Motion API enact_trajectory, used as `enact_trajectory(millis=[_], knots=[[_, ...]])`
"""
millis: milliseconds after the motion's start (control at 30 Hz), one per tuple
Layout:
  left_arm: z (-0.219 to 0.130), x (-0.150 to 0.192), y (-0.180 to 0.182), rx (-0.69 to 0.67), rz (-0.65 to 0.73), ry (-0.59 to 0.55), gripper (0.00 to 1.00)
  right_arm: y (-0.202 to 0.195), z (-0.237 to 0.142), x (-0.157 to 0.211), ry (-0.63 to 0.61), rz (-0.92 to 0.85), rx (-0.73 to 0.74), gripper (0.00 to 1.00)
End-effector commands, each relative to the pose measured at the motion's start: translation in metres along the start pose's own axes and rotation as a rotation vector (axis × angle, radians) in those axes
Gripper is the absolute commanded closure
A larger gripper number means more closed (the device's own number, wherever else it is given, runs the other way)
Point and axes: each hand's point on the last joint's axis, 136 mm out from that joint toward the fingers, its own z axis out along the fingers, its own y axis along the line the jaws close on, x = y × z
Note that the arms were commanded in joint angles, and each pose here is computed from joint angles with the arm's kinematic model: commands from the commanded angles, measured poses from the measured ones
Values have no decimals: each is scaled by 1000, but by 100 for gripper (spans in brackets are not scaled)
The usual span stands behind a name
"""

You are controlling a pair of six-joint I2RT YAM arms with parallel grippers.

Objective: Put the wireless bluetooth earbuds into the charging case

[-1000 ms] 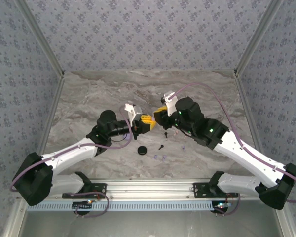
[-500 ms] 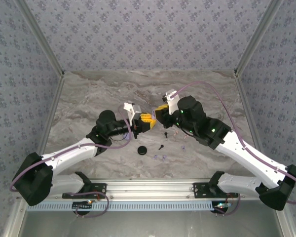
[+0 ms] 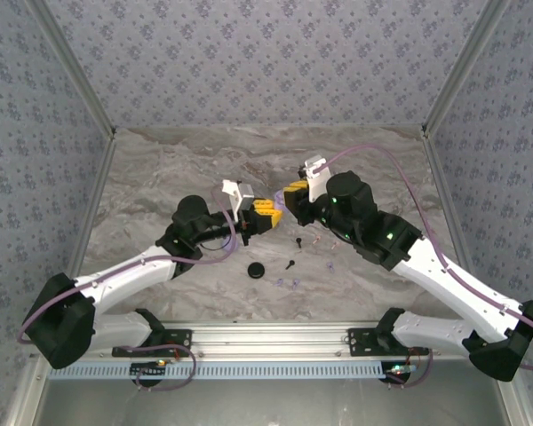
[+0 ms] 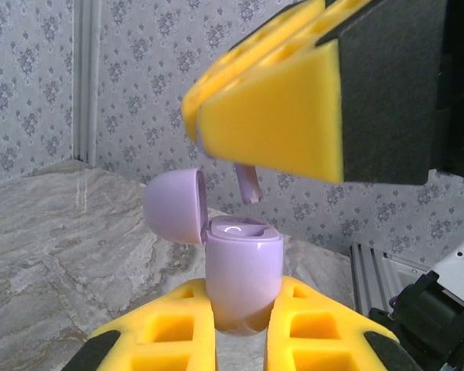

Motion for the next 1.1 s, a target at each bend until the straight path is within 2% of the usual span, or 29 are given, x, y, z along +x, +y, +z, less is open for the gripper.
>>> enact_trajectory(millis=[0, 567, 1067], knots=[[5, -24, -7, 21, 24, -61, 95, 0, -6, -23, -78, -10, 9, 80], [6, -25, -3, 2, -15, -66, 96, 5, 11, -5, -18, -40, 10, 80], [6, -24, -2, -4, -19, -68, 96, 0, 8, 9, 24, -56, 39, 80]])
